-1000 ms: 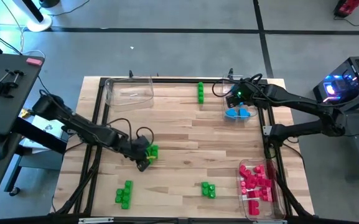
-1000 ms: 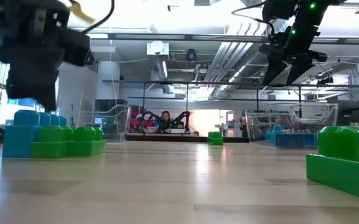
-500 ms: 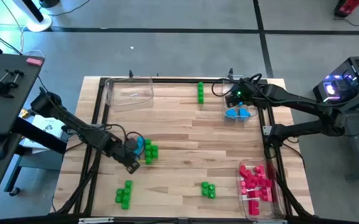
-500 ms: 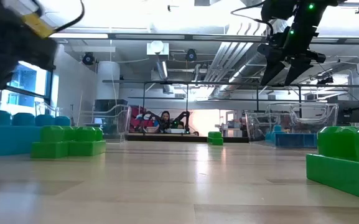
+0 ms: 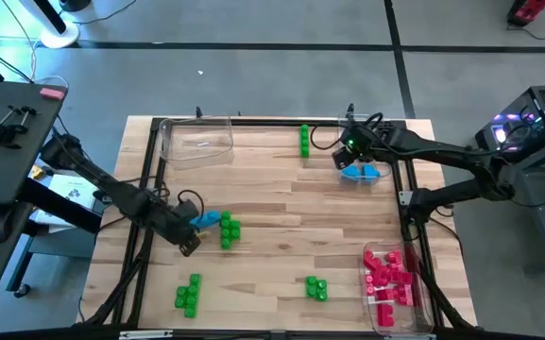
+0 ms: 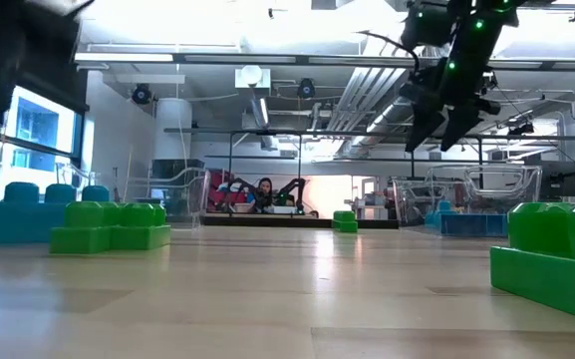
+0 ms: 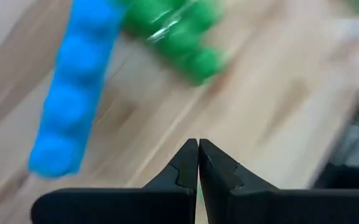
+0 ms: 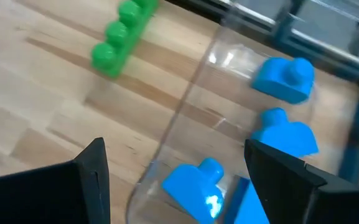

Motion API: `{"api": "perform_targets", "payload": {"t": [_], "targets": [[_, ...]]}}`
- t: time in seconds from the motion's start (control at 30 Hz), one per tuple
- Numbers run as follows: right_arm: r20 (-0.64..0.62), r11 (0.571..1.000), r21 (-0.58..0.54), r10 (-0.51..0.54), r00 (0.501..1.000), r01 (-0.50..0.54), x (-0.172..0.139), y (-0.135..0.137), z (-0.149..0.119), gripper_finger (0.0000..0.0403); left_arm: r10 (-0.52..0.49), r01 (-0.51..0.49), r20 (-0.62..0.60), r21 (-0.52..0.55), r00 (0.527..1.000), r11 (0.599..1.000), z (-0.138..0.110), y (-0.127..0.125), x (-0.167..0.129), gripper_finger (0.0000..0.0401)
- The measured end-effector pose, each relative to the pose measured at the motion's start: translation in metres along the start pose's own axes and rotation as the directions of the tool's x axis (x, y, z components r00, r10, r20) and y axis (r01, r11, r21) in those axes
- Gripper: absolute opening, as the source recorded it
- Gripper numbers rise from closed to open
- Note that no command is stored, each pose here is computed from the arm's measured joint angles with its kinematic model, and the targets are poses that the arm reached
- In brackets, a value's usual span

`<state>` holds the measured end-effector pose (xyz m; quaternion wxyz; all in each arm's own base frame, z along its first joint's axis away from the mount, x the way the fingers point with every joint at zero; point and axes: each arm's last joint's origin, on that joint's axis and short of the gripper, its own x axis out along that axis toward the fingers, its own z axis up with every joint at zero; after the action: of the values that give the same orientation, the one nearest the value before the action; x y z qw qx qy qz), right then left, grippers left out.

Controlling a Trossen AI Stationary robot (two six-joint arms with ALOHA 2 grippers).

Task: Sort blocks
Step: Put the blue game piece into the top right transparent bin

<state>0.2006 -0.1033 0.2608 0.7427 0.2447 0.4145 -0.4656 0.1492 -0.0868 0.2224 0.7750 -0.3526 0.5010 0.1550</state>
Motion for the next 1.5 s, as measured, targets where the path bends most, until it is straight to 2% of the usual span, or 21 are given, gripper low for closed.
{"api": "perform_targets", "payload": {"t": [0.1,0.2,0.3,0.43,0.53,0.6,0.7,0.83,1.03,1.5], "targets": [[0.032,0.998,-0.028,0.053,0.998,-0.052,-0.005,0.003,0.001,0.0248,-0.077,0.070,0.049,0.131,0.996,0.989,0.010,-0.008,-0.018,0.0000],[0.084,0.989,-0.051,0.141,0.986,-0.138,-0.017,0.006,0.002,0.0248,-0.116,0.092,0.083,0.255,0.990,0.962,0.019,-0.011,-0.031,0.0001],[0.118,0.978,-0.051,0.208,0.971,-0.203,-0.029,0.006,0.001,0.0248,-0.079,0.073,0.003,0.328,0.997,0.942,0.022,-0.006,-0.034,0.0019],[0.128,0.972,-0.027,0.234,0.964,-0.233,-0.041,0.004,-0.005,0.0248,0.115,-0.059,-0.145,0.349,0.983,0.935,0.015,0.015,-0.034,0.0083],[0.126,0.970,-0.035,0.244,0.962,-0.241,-0.043,0.006,-0.007,0.0248,0.221,-0.169,-0.115,0.353,0.968,0.920,0.014,0.024,-0.034,0.0144],[0.123,0.969,-0.031,0.247,0.961,-0.245,-0.043,0.007,-0.008,0.0248,0.244,-0.210,-0.071,0.323,0.967,0.923,0.014,0.027,-0.030,0.0184],[0.116,0.969,-0.010,0.247,0.962,-0.247,-0.042,0.009,-0.009,0.0248,0.227,-0.200,-0.061,0.292,0.972,0.935,0.013,0.027,-0.016,0.0235],[0.109,0.968,-0.011,0.251,0.962,-0.252,-0.042,0.012,-0.010,0.0248,0.261,-0.225,-0.103,0.272,0.960,0.936,0.009,0.033,0.005,0.0274],[0.107,0.967,-0.014,0.256,0.961,-0.256,-0.041,0.014,-0.011,0.0248,0.338,-0.294,-0.124,0.283,0.933,0.913,0.012,0.043,0.027,0.0284],[0.108,0.966,0.008,0.255,0.961,-0.258,-0.039,0.016,-0.010,0.0248,0.354,-0.298,-0.157,0.295,0.922,0.908,0.029,0.045,0.072,0.0283]]}}
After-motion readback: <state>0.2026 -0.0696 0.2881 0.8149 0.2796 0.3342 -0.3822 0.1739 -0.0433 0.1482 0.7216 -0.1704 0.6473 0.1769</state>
